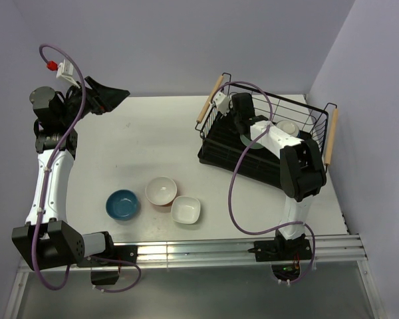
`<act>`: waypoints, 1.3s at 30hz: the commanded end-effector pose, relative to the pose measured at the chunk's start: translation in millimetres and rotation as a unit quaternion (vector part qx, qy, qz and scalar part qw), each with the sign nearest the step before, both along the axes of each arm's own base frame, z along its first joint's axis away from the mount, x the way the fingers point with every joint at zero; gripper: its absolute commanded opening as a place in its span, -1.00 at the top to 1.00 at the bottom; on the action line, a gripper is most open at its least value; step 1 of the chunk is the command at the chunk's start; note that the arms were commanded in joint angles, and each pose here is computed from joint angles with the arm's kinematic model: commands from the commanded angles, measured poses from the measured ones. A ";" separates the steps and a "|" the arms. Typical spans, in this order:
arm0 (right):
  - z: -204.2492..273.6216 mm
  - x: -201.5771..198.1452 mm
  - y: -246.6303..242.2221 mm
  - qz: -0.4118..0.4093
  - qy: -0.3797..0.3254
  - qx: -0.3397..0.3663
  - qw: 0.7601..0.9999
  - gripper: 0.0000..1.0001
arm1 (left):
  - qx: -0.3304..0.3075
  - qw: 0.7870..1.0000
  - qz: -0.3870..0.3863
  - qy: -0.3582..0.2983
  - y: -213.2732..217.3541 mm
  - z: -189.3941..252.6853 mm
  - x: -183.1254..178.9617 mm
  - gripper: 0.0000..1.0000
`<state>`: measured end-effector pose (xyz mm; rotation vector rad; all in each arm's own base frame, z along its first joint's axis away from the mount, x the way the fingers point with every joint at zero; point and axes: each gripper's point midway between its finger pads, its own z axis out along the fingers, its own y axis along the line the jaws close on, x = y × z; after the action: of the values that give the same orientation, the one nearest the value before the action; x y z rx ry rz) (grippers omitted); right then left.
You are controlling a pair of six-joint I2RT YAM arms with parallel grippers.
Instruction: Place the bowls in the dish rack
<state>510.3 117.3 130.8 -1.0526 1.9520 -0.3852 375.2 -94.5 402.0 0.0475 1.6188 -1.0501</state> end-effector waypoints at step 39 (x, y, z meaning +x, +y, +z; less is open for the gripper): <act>80.0 -81.7 -11.8 -0.042 0.095 0.218 0.971 -0.23 | 0.015 0.999 0.001 -0.040 -0.2 16.6 -13.4 -0.90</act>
<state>445.7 104.7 218.2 -0.8308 2.0145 -0.0566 370.2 -95.1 407.6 0.0646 1.6029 -1.0382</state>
